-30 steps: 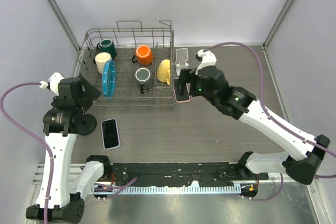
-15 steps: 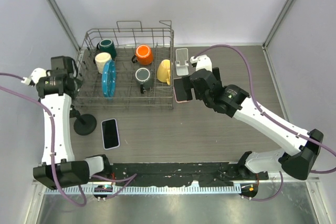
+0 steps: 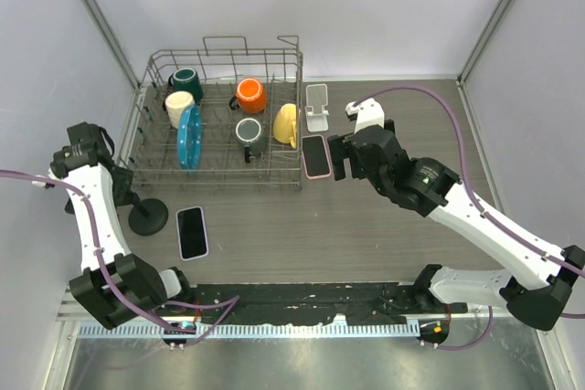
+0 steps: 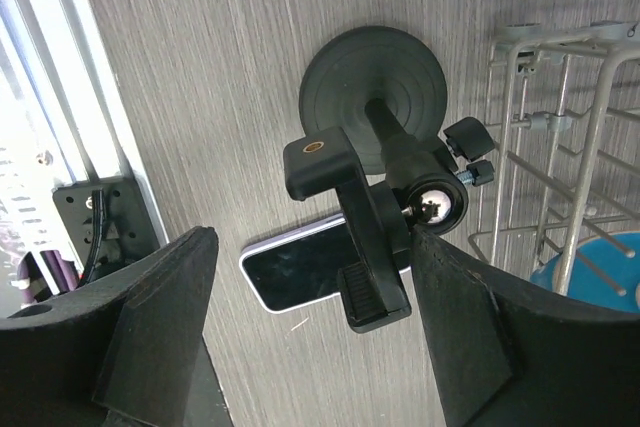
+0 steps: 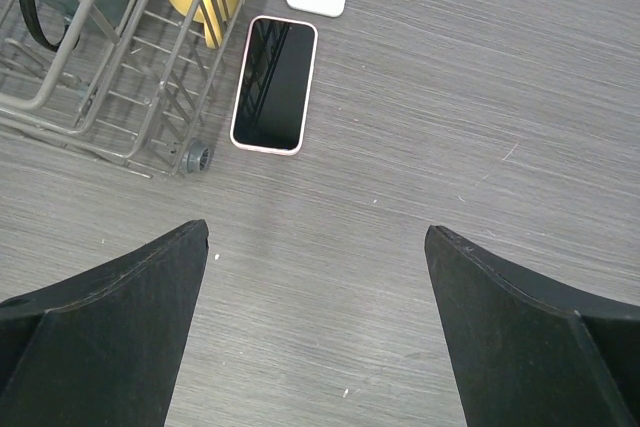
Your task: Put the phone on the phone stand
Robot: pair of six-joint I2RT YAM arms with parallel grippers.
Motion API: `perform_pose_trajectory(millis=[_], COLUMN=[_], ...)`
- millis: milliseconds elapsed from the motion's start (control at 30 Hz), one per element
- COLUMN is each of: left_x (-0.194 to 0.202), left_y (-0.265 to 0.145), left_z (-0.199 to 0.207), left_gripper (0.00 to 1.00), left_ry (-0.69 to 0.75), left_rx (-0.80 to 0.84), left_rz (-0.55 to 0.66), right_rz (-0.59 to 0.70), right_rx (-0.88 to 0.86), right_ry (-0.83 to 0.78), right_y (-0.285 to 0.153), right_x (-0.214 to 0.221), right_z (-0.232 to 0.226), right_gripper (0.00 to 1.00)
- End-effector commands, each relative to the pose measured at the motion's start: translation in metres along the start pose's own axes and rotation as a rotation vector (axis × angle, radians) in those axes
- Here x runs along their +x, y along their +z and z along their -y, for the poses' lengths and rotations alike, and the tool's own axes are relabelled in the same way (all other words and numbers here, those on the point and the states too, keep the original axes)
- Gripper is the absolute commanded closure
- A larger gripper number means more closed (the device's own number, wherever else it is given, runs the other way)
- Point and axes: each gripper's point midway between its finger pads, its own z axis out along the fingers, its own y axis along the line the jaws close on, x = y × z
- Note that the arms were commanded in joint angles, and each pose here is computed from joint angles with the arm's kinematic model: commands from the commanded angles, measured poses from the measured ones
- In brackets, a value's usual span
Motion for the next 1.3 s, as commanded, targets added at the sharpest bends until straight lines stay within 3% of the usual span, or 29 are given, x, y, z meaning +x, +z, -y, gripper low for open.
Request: perform_pose_trajectory(millis=[0, 67, 200, 367, 533, 700, 967, 1267], left_x=[0.012, 0.013, 0.011, 0.004, 0.001, 0.000, -0.024, -0.042], left_y=[0.011, 0.013, 0.018, 0.015, 0.011, 0.009, -0.015, -0.069], left_z=[-0.013, -0.012, -0.011, -0.011, -0.011, -0.014, -0.021, -0.027], left_gripper=[0.20, 0.29, 0.35, 0.61, 0.73, 0.99, 1.00, 1.00], left_ry=[0.025, 0.025, 0.009, -0.014, -0.035, -0.049, -0.085, -0.164], left_rx=[-0.081, -0.085, -0.093, -0.092, -0.082, -0.089, -0.080, 0.068], left_rz=[-0.068, -0.076, -0.071, -0.048, -0.035, -0.025, 0.080, 0.174], right_rz=[0.037, 0.034, 0.030, 0.019, 0.017, 0.012, -0.005, -0.022], right_rx=[0.008, 0.007, 0.012, 0.012, 0.024, 0.030, 0.009, -0.028], right_ry=[0.014, 0.014, 0.010, 0.003, -0.014, -0.025, -0.017, -0.002], right_y=[-0.002, -0.002, -0.001, 0.000, 0.001, 0.001, 0.005, 0.012], right_x=[-0.005, -0.004, -0.001, 0.003, 0.007, 0.007, 0.008, 0.007], right_z=[0.003, 0.003, 0.004, 0.004, 0.007, 0.008, 0.001, -0.012], right_gripper=[0.05, 0.05, 0.05, 0.05, 0.05, 0.05, 0.05, 0.05])
